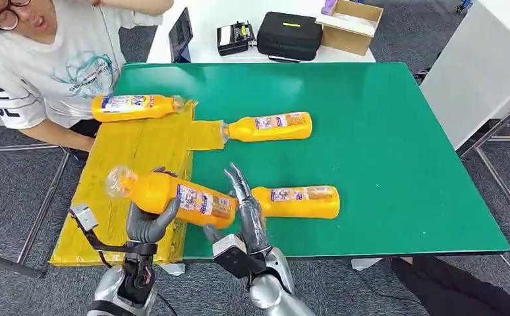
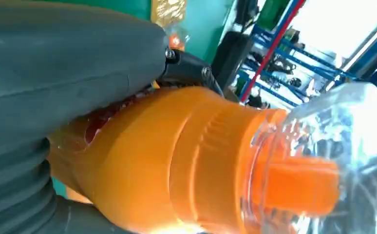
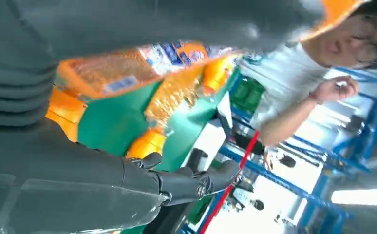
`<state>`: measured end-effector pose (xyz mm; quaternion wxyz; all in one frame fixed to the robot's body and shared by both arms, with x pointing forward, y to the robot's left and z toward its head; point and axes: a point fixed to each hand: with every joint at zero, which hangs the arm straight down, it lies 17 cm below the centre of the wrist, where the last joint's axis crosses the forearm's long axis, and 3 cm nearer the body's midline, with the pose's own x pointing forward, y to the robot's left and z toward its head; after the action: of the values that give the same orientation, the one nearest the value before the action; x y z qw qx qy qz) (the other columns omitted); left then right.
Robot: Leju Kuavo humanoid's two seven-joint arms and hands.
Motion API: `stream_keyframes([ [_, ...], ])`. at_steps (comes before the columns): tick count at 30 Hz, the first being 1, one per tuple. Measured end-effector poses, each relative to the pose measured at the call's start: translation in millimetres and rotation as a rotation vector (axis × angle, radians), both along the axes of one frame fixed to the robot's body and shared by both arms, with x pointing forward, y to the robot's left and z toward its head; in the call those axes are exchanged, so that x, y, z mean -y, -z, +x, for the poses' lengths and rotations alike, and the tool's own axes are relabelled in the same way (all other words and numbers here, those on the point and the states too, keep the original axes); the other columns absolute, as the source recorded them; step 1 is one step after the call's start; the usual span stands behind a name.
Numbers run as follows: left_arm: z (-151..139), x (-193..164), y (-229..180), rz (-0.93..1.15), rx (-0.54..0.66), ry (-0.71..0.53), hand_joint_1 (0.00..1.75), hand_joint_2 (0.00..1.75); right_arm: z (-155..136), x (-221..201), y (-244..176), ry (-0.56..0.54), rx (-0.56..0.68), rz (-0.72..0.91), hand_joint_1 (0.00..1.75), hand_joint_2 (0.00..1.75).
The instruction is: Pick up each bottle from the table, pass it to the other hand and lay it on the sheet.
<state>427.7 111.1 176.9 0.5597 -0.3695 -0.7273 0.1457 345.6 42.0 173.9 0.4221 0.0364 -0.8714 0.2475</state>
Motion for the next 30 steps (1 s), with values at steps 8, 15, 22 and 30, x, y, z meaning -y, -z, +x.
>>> stream_keyframes([
  [8, 10, -15, -6, 0.019, 0.009, -0.063, 1.75, 1.75, 2, 9, -11, 0.025, 0.021, 0.033, 0.00, 0.00],
  [15, 11, -18, -8, 0.024, 0.014, -0.077, 1.75, 1.75, 2, 11, -14, 0.031, 0.025, 0.039, 0.00, 0.00],
  [22, 16, -29, -8, 0.040, 0.012, -0.140, 1.75, 1.75, 3, 13, -14, 0.037, 0.014, 0.055, 0.00, 0.00],
  [30, 29, -64, -36, 0.122, 0.106, -0.331, 1.75, 1.75, 6, 15, -13, 0.028, -0.016, 0.086, 0.00, 0.00],
])
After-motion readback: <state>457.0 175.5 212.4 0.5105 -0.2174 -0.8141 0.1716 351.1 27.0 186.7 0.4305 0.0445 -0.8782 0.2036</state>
